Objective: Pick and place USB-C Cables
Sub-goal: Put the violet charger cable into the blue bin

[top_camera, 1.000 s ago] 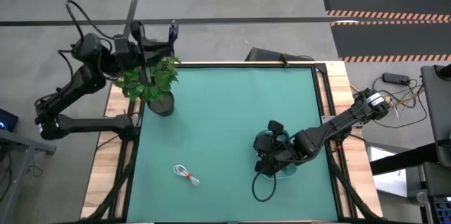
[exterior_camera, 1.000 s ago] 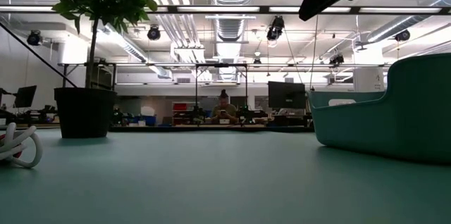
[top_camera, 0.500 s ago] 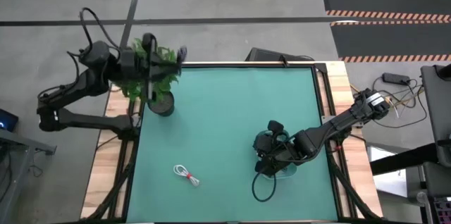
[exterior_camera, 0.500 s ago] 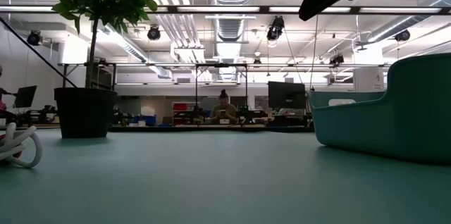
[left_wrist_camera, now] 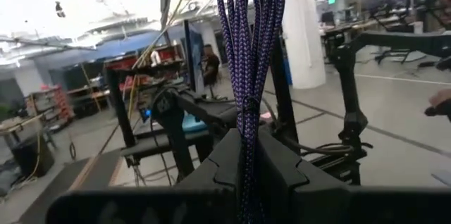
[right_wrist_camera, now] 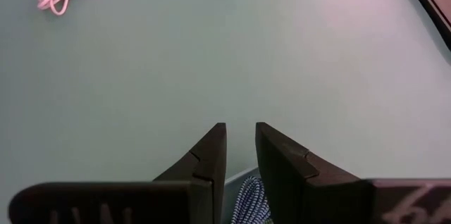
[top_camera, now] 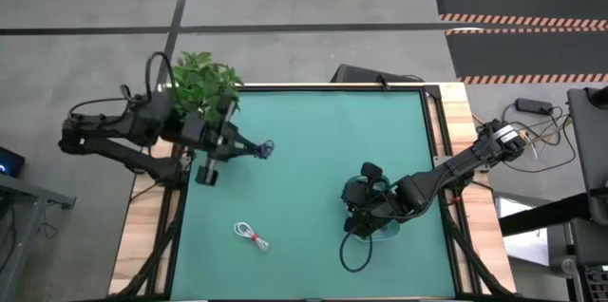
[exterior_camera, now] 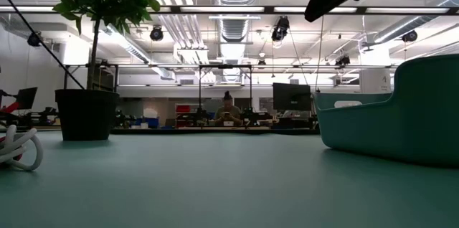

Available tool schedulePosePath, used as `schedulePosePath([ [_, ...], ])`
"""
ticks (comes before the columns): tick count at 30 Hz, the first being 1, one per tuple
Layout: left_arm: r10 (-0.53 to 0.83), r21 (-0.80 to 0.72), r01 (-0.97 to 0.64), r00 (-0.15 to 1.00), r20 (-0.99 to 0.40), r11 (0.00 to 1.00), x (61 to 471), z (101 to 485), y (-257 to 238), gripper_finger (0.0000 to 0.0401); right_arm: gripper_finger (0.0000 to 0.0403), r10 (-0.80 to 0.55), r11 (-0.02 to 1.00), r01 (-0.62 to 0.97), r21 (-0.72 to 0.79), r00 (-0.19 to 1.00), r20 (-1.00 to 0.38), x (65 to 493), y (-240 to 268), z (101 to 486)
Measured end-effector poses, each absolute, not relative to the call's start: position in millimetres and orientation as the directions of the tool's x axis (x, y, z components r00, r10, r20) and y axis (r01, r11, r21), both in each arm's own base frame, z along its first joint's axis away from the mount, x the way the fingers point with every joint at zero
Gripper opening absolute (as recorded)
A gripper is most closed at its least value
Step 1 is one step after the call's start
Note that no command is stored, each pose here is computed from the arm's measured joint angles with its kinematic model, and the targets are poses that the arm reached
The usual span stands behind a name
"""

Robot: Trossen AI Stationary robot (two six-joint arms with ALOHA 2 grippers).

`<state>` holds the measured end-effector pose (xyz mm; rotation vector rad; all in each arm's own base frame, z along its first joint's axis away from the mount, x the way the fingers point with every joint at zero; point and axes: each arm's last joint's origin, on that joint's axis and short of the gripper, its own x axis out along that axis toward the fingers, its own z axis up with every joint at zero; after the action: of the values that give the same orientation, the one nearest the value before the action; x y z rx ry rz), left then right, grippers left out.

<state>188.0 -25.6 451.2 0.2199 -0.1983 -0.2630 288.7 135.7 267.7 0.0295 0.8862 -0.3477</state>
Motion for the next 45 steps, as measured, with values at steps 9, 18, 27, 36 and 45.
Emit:
schedulePosePath([
  [9, -0.405, 0.230, 0.375, 0.909, 0.098, 0.898, 198.3, 433.0, -58.9, 0.0011, 0.0068, -0.294, 0.942, 0.306, -0.136, 0.562, -0.773, 286.2, 134.4, 260.1],
  [18, -0.455, 0.212, 0.448, 0.891, -0.018, 0.869, 211.9, 382.8, -75.8, 0.0011, 0.0068, -0.301, 0.940, 0.306, -0.148, 0.549, -0.780, 284.2, 133.4, 253.5],
  [27, -0.369, 0.128, 0.389, 0.916, -0.155, 0.912, 223.8, 334.5, -78.1, 0.0011, 0.0068, -0.285, 0.952, 0.269, -0.145, 0.612, -0.737, 283.2, 146.7, 254.2],
  [36, -0.258, 0.157, 0.295, 0.941, -0.220, 0.943, 255.0, 293.8, -85.7, 0.0011, 0.0068, -0.419, 0.906, 0.332, -0.264, 0.796, -0.437, 286.2, 166.8, 247.8],
  [45, -0.254, 0.182, 0.287, 0.949, -0.187, 0.940, 269.1, 284.2, -90.2, 0.0011, 0.0068, -0.179, 0.948, 0.148, -0.282, 0.980, -0.085, 286.9, 170.2, 232.2],
])
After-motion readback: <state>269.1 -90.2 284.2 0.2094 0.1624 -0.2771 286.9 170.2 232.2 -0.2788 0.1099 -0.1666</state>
